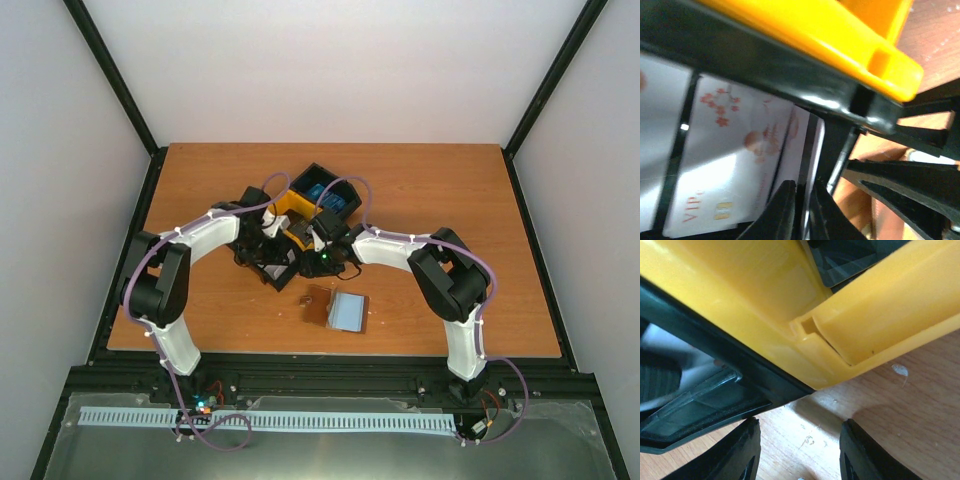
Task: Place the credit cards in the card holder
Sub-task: Pick up the credit card from the storage box.
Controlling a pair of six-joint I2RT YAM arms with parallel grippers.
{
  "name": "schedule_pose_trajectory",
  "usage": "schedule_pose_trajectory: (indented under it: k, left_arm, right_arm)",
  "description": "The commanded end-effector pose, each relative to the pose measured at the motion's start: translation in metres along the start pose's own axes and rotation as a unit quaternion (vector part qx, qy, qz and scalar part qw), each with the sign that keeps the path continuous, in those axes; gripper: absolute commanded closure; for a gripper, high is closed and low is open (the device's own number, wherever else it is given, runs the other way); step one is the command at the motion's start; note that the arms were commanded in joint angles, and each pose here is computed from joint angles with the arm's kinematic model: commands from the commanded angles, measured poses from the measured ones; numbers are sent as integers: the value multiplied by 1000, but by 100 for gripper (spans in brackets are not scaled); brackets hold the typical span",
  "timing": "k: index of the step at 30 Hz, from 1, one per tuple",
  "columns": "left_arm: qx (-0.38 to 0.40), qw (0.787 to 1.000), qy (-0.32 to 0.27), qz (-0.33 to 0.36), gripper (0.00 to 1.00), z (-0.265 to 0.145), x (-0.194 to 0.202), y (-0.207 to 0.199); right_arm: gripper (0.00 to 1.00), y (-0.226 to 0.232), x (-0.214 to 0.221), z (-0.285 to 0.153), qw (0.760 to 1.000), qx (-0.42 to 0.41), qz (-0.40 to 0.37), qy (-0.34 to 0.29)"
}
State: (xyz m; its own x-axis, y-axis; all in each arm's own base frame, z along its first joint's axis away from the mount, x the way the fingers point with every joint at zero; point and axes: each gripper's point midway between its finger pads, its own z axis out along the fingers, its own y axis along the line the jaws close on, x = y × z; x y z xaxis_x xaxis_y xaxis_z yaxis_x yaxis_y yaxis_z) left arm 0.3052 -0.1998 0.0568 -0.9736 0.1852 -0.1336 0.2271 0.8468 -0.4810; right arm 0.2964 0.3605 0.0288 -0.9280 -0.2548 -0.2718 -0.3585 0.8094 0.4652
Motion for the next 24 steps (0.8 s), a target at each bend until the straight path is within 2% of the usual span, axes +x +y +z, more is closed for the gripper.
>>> schedule_pose_trajectory:
  k: [1,5,14,24]
  left_arm:
    - [-50,999,0,19,93,-6,-6,11]
    - [-84,995,-24,55,99,-24,-19,13]
    - [-120,988,-67,66,99,-62,-21,9]
    - [-99,984,-123,87,99,-83,-33,-8]
  right_arm:
    - [56,-3,3,10,1000,7,0,6]
    - [56,-1,-1,5,1000,9,-5,-4]
    - [54,17,-29,-30,998,8,-23,-53]
    - [48,30,-50,-72,994,6,-12,-108]
